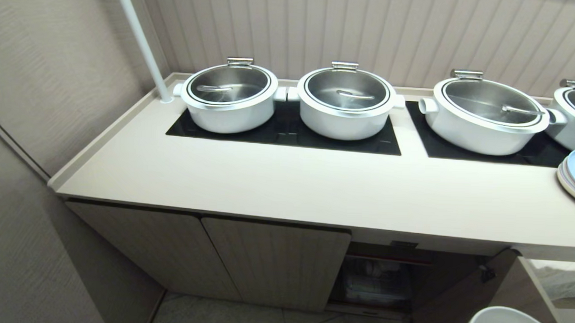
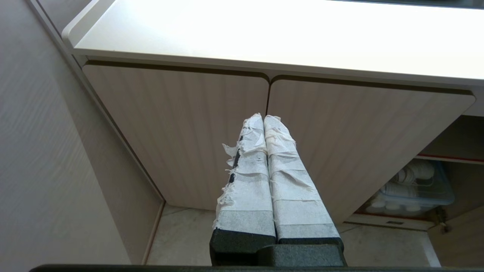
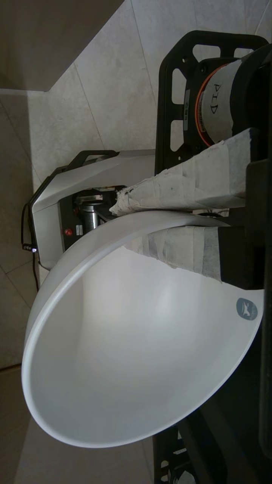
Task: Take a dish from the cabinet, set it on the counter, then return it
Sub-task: Put it back into the cabinet
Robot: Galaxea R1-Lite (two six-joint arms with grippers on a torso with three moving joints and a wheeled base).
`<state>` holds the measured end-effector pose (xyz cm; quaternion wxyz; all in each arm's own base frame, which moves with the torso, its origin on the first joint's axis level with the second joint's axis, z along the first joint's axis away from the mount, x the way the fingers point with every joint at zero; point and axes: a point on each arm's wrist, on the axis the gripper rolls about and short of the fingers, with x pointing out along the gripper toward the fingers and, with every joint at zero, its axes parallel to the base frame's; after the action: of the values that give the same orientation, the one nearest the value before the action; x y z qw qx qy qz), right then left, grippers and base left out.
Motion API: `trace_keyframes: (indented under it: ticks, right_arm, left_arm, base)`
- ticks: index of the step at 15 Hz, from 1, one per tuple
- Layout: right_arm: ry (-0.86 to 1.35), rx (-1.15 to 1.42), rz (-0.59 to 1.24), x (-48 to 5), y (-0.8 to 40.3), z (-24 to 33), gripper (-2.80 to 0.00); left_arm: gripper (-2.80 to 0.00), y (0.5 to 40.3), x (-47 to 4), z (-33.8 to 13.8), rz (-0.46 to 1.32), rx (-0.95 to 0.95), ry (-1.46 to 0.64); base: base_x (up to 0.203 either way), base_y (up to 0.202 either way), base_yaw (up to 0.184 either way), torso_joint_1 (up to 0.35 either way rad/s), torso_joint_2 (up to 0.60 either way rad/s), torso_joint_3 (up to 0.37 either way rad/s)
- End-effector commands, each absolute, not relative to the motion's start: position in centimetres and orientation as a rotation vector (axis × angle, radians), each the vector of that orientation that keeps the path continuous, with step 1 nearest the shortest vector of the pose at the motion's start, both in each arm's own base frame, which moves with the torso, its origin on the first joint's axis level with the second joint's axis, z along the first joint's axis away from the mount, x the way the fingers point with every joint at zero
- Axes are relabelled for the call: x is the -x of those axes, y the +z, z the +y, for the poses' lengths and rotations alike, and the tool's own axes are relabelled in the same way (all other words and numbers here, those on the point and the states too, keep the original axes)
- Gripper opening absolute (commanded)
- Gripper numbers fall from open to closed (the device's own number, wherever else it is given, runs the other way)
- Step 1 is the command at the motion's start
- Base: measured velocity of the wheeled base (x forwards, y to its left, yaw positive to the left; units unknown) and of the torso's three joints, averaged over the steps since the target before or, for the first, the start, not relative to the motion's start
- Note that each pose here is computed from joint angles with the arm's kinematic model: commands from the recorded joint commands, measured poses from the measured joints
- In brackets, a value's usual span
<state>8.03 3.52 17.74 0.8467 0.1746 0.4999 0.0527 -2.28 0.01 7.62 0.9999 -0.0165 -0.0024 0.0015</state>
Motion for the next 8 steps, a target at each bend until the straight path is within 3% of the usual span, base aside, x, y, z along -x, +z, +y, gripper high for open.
trace_keyframes:
  ticks: [1,8]
  right_arm:
    - [0.108,-0.370,1.060,-8.02,17.70,3.52,-2.80]
    - [0.102,-0.384,1.059,-8.00,17.76,3.53,-2.80]
  left_arm:
    - [-2.80,7.64,2.29,0.02,-0.006,0.034,0.004]
    - [-2.80,7.64,2.29,0.01,-0.006,0.034,0.003]
  base:
    - [0.000,0.000,0.000,0.000,0.00,0.000]
    - [0.000,0.000,0.000,-0.020,0.04,0.022]
